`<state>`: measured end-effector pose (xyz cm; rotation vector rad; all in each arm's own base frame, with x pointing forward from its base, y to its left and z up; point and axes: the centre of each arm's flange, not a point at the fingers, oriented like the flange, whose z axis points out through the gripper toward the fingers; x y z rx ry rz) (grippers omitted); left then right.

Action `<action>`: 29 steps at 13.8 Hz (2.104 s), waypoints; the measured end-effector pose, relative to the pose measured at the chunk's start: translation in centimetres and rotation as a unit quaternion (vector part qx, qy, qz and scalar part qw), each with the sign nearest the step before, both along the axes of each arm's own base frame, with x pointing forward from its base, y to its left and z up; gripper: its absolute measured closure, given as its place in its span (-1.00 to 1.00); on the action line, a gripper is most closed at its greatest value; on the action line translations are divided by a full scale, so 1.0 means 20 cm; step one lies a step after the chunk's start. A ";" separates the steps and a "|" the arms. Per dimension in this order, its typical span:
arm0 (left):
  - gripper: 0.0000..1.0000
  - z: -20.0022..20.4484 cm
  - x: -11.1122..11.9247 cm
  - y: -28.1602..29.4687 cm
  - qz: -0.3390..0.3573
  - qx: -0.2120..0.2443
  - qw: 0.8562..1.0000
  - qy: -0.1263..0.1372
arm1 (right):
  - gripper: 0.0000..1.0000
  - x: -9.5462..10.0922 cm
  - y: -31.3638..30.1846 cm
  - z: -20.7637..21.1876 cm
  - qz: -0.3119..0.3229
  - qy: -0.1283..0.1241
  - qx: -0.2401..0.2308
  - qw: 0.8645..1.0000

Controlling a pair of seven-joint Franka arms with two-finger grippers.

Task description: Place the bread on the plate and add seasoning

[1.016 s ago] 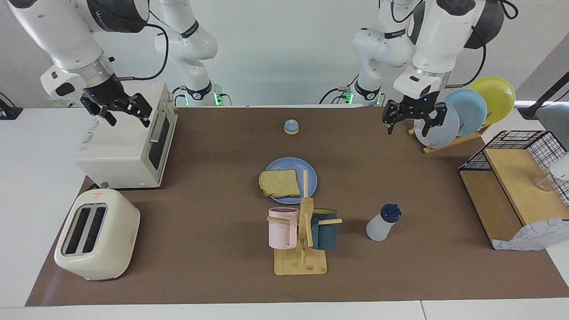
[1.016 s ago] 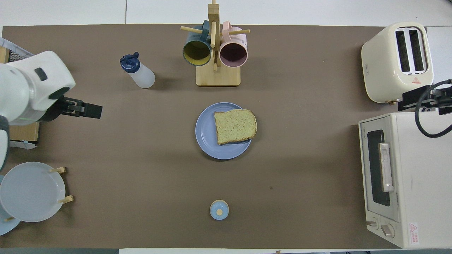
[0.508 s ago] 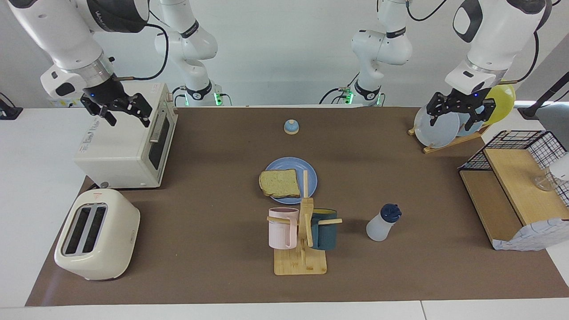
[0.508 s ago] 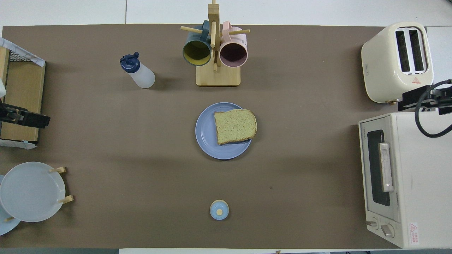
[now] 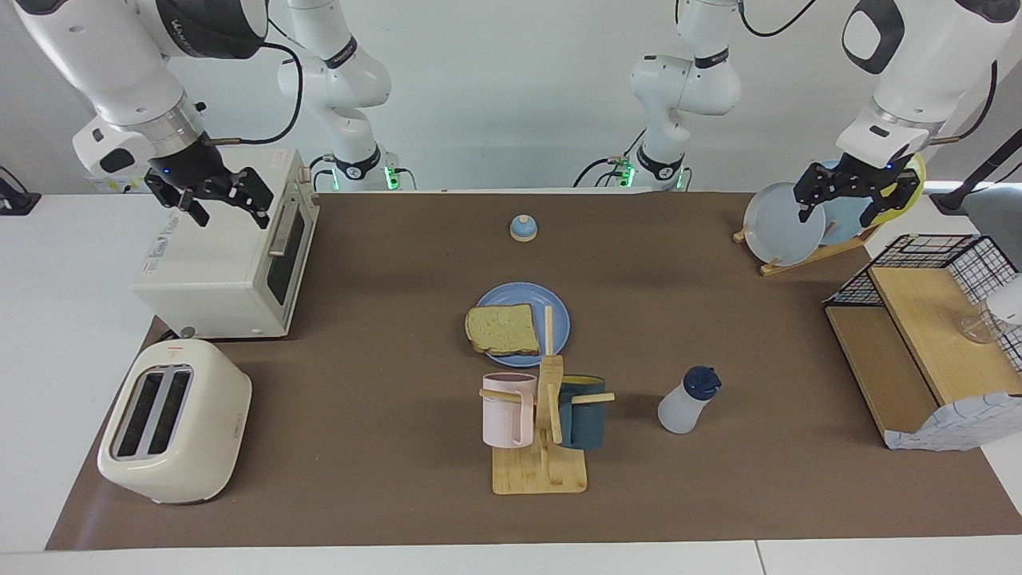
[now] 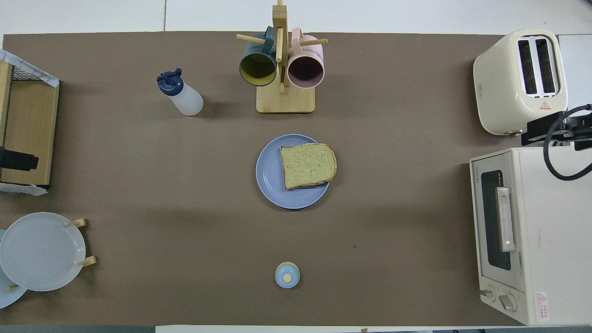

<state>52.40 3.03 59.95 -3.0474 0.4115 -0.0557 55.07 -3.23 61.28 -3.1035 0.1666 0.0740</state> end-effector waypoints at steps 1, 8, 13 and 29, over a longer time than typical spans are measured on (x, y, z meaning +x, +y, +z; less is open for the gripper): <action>-1.00 0.00 0.00 -0.01 0.000 0.000 1.000 -0.001 | -1.00 0.00 0.00 0.00 0.000 0.000 0.000 1.000; -1.00 0.09 0.07 -0.16 0.042 0.014 0.999 -0.008 | -1.00 0.00 0.00 0.00 0.000 0.000 0.000 1.000; -1.00 0.18 0.10 -0.14 0.071 -0.011 0.997 -0.001 | -1.00 0.00 0.00 0.00 0.000 0.000 0.000 1.000; -1.00 0.09 0.09 -0.29 0.048 -0.027 0.998 0.009 | -1.00 0.00 0.00 0.00 0.000 0.000 0.000 1.000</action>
